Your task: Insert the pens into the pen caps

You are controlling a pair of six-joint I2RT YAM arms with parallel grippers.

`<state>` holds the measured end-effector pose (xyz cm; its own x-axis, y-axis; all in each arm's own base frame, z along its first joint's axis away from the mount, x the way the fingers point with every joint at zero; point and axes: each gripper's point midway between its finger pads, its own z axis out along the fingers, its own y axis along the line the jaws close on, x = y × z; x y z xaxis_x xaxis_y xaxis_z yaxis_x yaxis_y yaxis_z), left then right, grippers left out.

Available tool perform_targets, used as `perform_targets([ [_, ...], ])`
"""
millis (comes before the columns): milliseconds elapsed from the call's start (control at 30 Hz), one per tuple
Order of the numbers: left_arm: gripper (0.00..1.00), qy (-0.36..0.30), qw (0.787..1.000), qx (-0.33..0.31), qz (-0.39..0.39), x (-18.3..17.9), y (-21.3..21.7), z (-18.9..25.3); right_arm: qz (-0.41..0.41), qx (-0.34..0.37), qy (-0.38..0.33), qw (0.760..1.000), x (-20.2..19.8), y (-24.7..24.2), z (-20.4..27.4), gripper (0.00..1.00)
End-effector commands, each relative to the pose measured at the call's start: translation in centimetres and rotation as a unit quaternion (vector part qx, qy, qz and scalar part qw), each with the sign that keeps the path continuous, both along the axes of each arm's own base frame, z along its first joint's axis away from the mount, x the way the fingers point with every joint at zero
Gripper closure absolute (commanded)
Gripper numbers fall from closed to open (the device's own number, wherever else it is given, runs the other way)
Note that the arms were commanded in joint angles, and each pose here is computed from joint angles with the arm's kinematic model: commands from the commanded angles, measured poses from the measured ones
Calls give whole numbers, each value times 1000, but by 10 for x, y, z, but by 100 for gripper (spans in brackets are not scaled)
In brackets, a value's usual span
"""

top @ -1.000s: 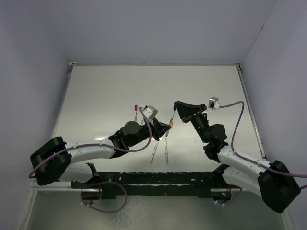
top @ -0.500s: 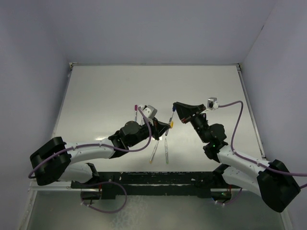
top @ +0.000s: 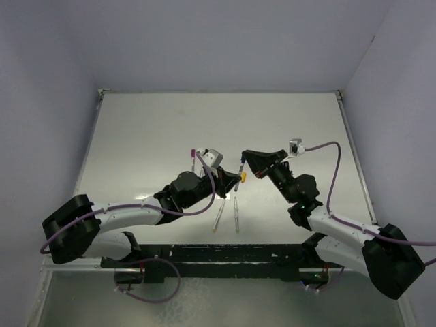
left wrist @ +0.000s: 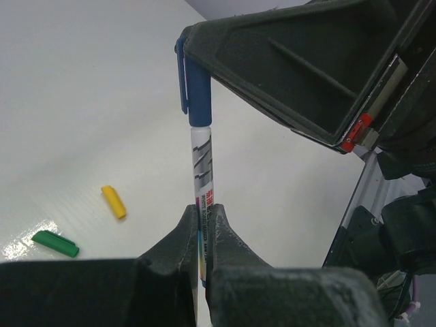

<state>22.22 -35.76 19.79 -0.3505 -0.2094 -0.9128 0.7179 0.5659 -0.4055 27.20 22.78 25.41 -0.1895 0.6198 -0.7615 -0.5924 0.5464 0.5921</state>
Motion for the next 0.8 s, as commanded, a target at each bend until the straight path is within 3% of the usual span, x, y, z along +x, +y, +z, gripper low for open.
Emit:
perform_targets([
  [0,100,-64,994,-86,8,9,-5,75,58,-16,9,998,-10,18,-10,100],
  [767,100,-157,969,-174,72,34,29,158,122,-116,119,978,-28,32,-87,100],
])
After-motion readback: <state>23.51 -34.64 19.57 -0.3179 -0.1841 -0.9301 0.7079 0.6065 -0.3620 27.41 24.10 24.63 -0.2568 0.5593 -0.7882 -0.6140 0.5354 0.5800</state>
